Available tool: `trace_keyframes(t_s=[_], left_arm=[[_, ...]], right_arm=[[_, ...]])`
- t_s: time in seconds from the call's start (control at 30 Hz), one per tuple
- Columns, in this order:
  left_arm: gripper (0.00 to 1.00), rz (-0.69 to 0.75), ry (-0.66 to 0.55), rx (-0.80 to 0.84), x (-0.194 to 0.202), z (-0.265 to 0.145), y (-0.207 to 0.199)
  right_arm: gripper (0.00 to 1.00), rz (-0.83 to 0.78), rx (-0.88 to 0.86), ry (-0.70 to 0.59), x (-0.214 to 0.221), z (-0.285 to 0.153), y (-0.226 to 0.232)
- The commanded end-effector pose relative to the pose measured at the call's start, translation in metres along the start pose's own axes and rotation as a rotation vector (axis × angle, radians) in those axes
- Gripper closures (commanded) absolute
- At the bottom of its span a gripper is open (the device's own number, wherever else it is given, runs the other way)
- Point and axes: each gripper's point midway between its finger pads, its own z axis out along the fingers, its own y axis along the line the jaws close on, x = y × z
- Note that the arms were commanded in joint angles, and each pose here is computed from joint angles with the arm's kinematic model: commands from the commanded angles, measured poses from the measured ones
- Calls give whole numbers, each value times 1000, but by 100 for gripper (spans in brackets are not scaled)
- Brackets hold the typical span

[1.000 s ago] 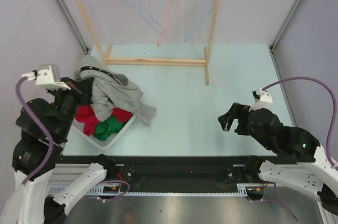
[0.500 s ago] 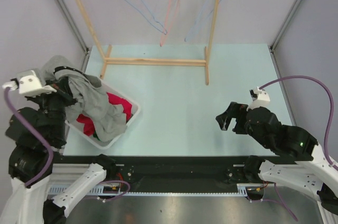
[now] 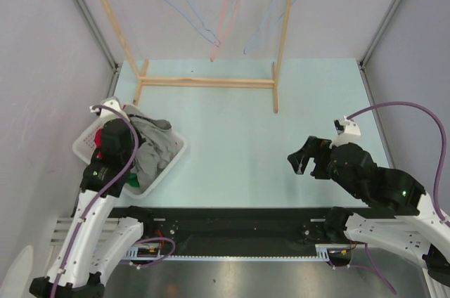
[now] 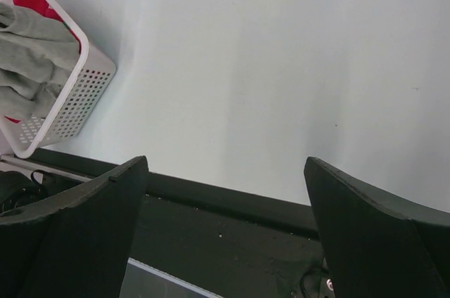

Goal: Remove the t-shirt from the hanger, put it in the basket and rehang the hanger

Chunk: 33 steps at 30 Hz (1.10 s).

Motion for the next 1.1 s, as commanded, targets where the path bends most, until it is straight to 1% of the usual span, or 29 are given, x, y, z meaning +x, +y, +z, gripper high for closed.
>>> trace_keyframes(t_s=[0.0,0.07,0.1,0.17,0.2,0.27,0.3,0.33,0.4,0.43,0.5,0.53,0.57,0.6,0.63,0.7,0.73,0.8,0.93,0.97,1.03,1.07], left_arm=[[100,-300,66,-105,36,4,24],[100,-355,62,-182,46,3,43],[100,-377,80,-197,58,7,46],[100,-398,104,-207,70,15,48],[100,-416,150,-159,85,22,39],[99,-460,200,-157,100,30,40],[99,-488,265,-138,114,34,35],[99,-515,285,-160,119,36,40],[96,-527,322,-169,121,38,39],[88,-524,323,-170,118,38,40],[79,-518,297,-164,103,34,40],[60,-520,278,-158,96,32,39],[49,-524,257,-159,90,30,40],[40,-532,206,-142,76,23,40],[22,-535,177,-148,69,20,42],[4,-546,121,-139,52,11,44],[0,-551,88,-136,43,5,45],[0,-553,57,-140,29,-3,47],[0,-560,-8,-98,-3,-16,42],[0,-561,-37,-38,-17,-21,33],[0,-563,-71,54,-31,-24,19],[0,-561,-95,173,-41,-23,0]], right_arm=[[2,24,-41,-16,-6,-1,10],[2,26,-47,-9,-4,1,12],[2,30,-53,-12,-4,1,13],[2,26,-51,0,1,5,13],[2,32,-58,0,1,6,15],[2,31,-63,15,7,10,15],[2,38,-69,16,8,11,17],[2,38,-71,22,10,13,17],[2,44,-78,41,16,16,19],[2,44,-79,42,17,17,19],[2,42,-82,50,19,17,19],[2,41,-79,50,19,18,19],[2,42,-79,48,18,18,20],[2,39,-80,47,18,18,20],[2,37,-80,49,19,18,20],[2,36,-78,49,18,19,21],[2,37,-78,47,18,19,21],[2,32,-74,50,18,21,21],[2,32,-71,55,20,22,21],[2,35,-71,57,20,22,22],[2,36,-67,58,21,24,21],[2,42,-69,57,21,24,22]])
